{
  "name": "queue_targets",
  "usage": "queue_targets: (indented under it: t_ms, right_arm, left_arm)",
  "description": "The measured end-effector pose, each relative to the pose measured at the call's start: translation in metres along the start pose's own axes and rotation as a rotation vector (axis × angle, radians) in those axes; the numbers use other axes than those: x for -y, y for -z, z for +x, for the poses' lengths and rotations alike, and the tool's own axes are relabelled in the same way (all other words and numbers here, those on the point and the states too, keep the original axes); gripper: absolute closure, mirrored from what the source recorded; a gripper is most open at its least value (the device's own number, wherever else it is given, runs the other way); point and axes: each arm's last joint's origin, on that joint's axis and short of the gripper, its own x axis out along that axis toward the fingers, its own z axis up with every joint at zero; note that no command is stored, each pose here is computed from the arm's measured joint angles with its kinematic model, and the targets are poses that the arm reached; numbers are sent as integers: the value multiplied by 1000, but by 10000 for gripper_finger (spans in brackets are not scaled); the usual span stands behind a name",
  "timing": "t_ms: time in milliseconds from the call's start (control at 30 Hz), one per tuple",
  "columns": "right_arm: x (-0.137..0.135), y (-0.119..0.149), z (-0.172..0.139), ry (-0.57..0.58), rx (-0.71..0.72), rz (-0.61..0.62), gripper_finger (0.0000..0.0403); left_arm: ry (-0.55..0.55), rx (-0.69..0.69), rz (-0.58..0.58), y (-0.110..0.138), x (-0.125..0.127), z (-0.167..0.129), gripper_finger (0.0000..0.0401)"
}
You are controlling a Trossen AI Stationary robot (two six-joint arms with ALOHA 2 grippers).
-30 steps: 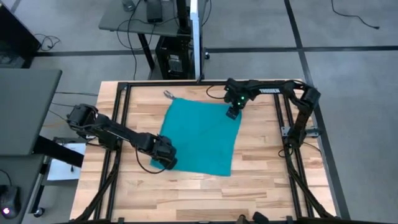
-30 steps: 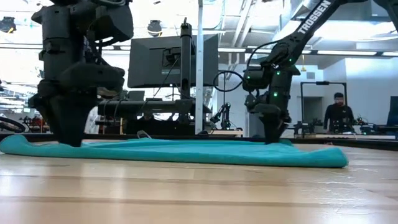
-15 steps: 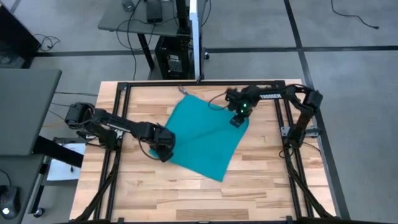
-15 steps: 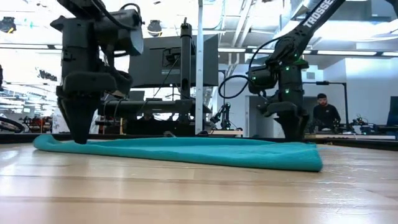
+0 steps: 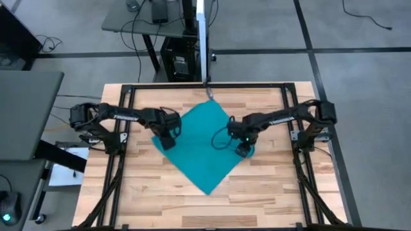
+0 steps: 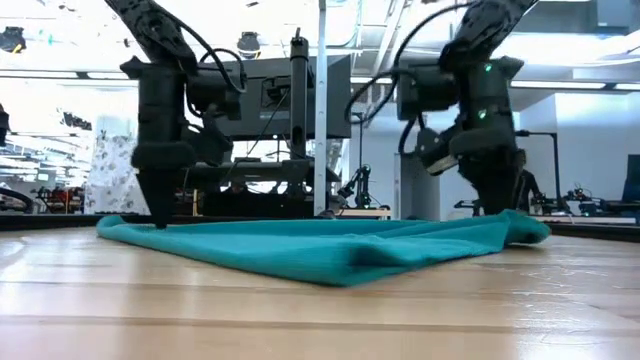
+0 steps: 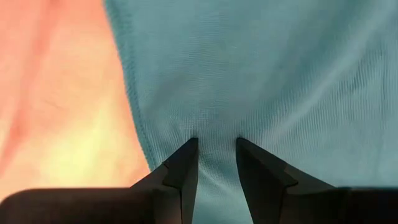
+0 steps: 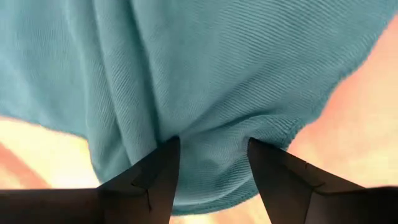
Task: Roll towel
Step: Fold the towel
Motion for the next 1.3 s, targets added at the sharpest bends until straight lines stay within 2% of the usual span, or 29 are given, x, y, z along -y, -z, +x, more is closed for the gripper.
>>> queue_targets:
  t_ms: [133, 267, 400, 467, 567, 667, 733, 867, 1000, 1200, 1300]
  right_arm:
    - [-8, 9, -8, -1, 0, -17, 218]
    - [-5, 8, -37, -28, 47, -29, 218]
    - [6, -9, -74, -118, 212, -100, 218]
    - [18, -23, -84, -136, 317, -84, 218]
    - [42, -50, -88, -151, 474, -33, 218]
    - [68, -79, -80, -142, 585, 3, 218]
    - [80, -95, -68, -126, 622, 4, 218]
    - [90, -117, -42, -150, 643, -60, 218]
    - [94, -127, -32, -238, 604, -76, 218]
    - [110, -134, -21, -227, 560, -27, 218]
    - [120, -135, -20, -220, 556, 0, 218]
  left_arm:
    - [10, -21, 0, -8, -8, -12, 309]
    - [27, 21, -2, -16, -1, -40, 309]
    - [126, 168, -162, -22, 16, -72, 309]
    - [199, 247, -266, -23, 29, -81, 309]
    - [318, 331, -345, -22, 56, -86, 309]
    - [372, 364, -393, -18, 86, -80, 309]
    - [364, 364, -416, -16, 104, -70, 309]
    - [376, 346, -447, -15, 136, -46, 309]
    - [410, 307, -485, -11, 163, -21, 309]
    - [461, 244, -532, -5, 190, 9, 309]
    - [506, 223, -546, -3, 200, 15, 309]
